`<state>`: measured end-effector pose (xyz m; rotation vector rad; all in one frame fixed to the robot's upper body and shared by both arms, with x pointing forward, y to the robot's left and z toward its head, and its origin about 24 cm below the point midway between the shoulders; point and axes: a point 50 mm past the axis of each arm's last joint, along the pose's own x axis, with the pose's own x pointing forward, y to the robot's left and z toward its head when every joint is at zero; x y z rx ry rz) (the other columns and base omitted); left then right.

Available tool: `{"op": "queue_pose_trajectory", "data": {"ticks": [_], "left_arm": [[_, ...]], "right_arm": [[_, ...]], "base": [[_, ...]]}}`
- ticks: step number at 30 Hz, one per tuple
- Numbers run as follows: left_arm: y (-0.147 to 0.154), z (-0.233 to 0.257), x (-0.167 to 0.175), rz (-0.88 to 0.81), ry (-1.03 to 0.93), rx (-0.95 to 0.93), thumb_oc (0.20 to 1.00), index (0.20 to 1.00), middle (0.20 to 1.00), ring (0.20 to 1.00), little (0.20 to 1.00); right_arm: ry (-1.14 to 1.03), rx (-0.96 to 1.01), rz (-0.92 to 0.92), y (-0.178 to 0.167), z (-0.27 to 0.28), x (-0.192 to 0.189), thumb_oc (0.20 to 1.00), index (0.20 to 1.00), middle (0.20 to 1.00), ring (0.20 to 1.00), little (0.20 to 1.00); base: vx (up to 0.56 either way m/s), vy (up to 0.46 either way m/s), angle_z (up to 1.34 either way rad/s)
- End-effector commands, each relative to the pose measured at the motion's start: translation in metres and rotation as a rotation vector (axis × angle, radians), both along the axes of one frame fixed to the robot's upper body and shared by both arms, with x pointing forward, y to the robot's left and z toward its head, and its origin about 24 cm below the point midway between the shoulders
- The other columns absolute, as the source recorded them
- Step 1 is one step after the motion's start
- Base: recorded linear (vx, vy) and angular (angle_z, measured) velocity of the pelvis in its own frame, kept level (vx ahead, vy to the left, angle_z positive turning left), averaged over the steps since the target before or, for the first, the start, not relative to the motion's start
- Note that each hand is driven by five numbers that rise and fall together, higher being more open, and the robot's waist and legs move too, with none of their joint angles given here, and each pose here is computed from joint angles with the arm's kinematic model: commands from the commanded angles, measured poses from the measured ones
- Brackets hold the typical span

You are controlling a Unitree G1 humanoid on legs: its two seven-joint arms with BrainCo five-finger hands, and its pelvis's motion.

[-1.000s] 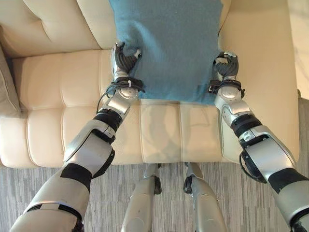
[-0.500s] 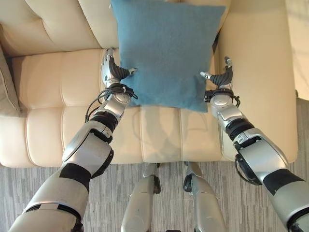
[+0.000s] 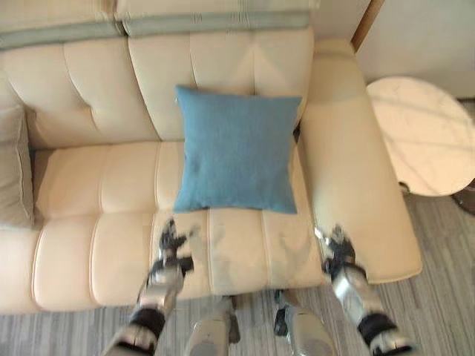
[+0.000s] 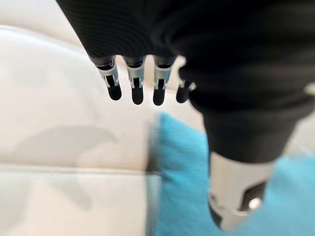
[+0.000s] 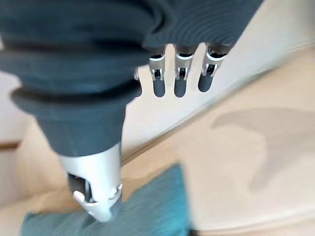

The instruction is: Pick up all the scattered cushions and arrange them neatly on the sofa.

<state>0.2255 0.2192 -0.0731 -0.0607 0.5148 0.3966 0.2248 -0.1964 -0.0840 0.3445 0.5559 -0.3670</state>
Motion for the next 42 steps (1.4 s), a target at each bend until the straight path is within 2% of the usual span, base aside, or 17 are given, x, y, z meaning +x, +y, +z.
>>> {"op": "queue_pose_trajectory", "data": {"ticks": [1, 3, 4, 5, 6, 11, 15, 23, 33, 42], "left_arm": [[-0.004, 0.0, 0.008, -0.006, -0.034, -0.102, 1.0, 1.0, 1.0, 1.0, 1.0], [-0.002, -0.015, -0.014, -0.007, 0.043, -0.125, 1.0, 1.0, 1.0, 1.0, 1.0], [-0.003, -0.023, -0.028, -0.06, 0.095, -0.111, 1.0, 1.0, 1.0, 1.0, 1.0], [-0.003, -0.023, -0.028, -0.06, 0.096, -0.111, 1.0, 1.0, 1.0, 1.0, 1.0], [-0.005, -0.028, -0.038, -0.137, 0.136, -0.08, 1.0, 1.0, 1.0, 1.0, 1.0], [-0.008, -0.036, -0.045, -0.249, 0.217, 0.0, 1.0, 1.0, 1.0, 1.0, 1.0], [-0.009, -0.037, -0.042, -0.268, 0.22, 0.006, 1.0, 1.0, 1.0, 1.0, 1.0], [-0.001, -0.059, -0.071, -0.179, 0.367, -0.032, 1.0, 1.0, 1.0, 1.0, 1.0], [-0.004, -0.061, -0.074, -0.131, 0.372, -0.06, 1.0, 1.0, 1.0, 1.0, 1.0], [-0.011, -0.062, -0.081, -0.123, 0.36, -0.119, 1.0, 1.0, 1.0, 1.0, 1.0]], "right_arm": [[-0.044, 0.054, 0.008, -0.006, 0.004, 0.008, 1.0, 1.0, 1.0, 1.0, 1.0], [0.034, 0.047, -0.007, -0.012, -0.01, -0.012, 1.0, 1.0, 1.0, 1.0, 1.0], [0.09, 0.064, -0.036, -0.016, -0.021, -0.028, 1.0, 1.0, 1.0, 1.0, 1.0], [0.09, 0.065, -0.036, -0.016, -0.021, -0.029, 1.0, 1.0, 1.0, 1.0, 1.0], [0.135, 0.095, -0.046, -0.014, -0.031, -0.046, 1.0, 1.0, 1.0, 1.0, 1.0], [0.188, 0.094, -0.032, -0.011, -0.039, -0.057, 1.0, 1.0, 1.0, 1.0, 1.0], [0.189, 0.079, -0.005, -0.011, -0.039, -0.056, 1.0, 1.0, 1.0, 1.0, 1.0], [0.228, 0.086, 0.002, -0.011, -0.045, -0.065, 1.0, 1.0, 1.0, 1.0, 1.0], [0.217, -0.013, 0.076, -0.025, -0.038, -0.059, 1.0, 1.0, 1.0, 1.0, 1.0], [0.304, -0.029, 0.127, -0.025, -0.048, -0.075, 1.0, 1.0, 1.0, 1.0, 1.0]], "base": [[-0.02, 0.077, 0.04], [-0.02, 0.116, 0.02], [-0.02, 0.12, 0.01], [-0.02, 0.157, 0.04], [-0.03, 0.078, 0.06], [-0.11, 0.067, -0.02], [-0.18, 0.007, -0.21], [-0.17, -0.148, -0.08], [-0.33, -0.232, 0.1], [-0.1, -0.036, 0.09]]}}
